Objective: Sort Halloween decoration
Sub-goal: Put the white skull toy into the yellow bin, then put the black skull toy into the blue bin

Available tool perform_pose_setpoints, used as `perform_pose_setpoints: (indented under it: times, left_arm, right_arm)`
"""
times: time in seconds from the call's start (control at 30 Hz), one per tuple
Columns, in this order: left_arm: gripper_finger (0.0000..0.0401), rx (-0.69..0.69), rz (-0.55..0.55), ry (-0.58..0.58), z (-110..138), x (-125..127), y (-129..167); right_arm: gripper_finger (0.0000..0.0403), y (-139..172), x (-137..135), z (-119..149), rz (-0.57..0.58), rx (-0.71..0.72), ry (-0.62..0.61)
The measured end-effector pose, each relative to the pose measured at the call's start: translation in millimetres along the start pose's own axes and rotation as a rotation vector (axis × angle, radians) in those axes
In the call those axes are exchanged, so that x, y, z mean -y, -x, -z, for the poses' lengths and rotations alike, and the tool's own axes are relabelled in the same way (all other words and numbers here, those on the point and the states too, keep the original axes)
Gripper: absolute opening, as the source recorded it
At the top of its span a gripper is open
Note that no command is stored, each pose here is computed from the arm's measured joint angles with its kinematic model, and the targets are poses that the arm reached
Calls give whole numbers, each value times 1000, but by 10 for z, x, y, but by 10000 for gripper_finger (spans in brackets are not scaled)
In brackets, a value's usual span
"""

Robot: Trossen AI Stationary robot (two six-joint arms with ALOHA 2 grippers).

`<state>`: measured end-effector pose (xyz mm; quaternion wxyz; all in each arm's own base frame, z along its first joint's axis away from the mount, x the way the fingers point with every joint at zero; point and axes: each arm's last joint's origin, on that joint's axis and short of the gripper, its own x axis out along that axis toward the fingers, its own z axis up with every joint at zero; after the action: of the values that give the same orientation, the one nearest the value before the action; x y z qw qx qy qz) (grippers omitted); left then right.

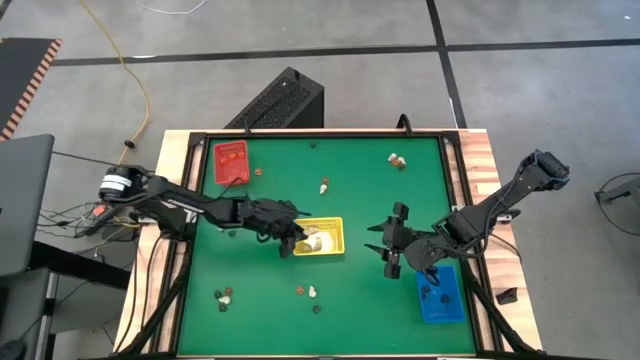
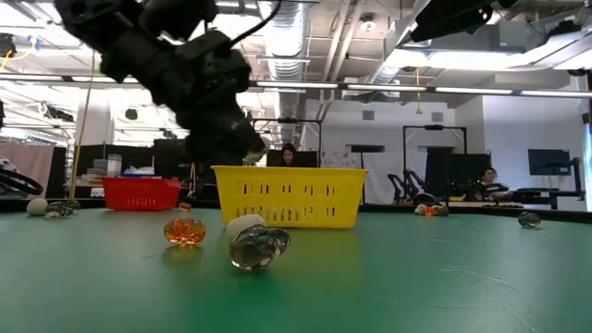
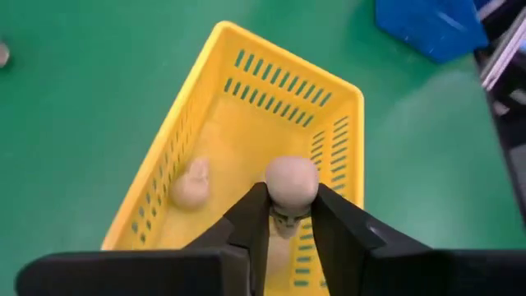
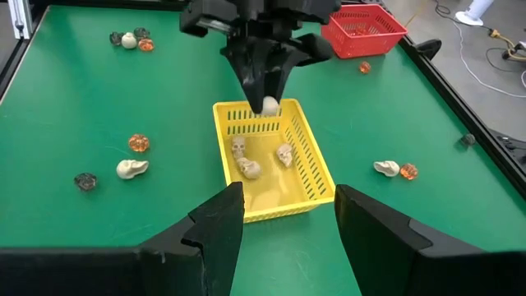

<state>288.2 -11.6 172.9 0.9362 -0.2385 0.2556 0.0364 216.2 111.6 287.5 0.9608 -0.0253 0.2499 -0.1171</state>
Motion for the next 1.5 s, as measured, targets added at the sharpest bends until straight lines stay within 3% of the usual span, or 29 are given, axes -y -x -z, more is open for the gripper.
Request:
perform_pose_setpoints:
  times: [0.3,0.5,0.7,0.87,1.0,1.2,1.33,1.5]
  left_arm:
    - [157,-124,-62,-133,-290,155,-73]
    - [171,-329,-113,-188,-383,364,61]
    - [172,-613,-165,-245,-84,628,272]
    - [172,-828,-161,-394,283,879,477]
    - [172,-869,-50,-450,534,1185,595]
    - [172,-961,31,-372,848,1497,817]
    - [172,-998,66,-481,1006,1595,960]
    - [172,-953,29,-616,1105,1628,1054]
  right_arm:
    - [221,0,1,3,1,-2,7]
    - [221,0,1,3,1,-2,6]
    - [221,0,0,0,0,0,-12]
    - [221,-4,-4,-1,-2,1,-46]
    - [221,-18,-14,6,0,-3,-56]
    - [221,-71,-55,29,3,-14,-48]
    - [221,-111,-77,46,8,-23,-38]
    - [221,-114,-66,40,12,-21,-42]
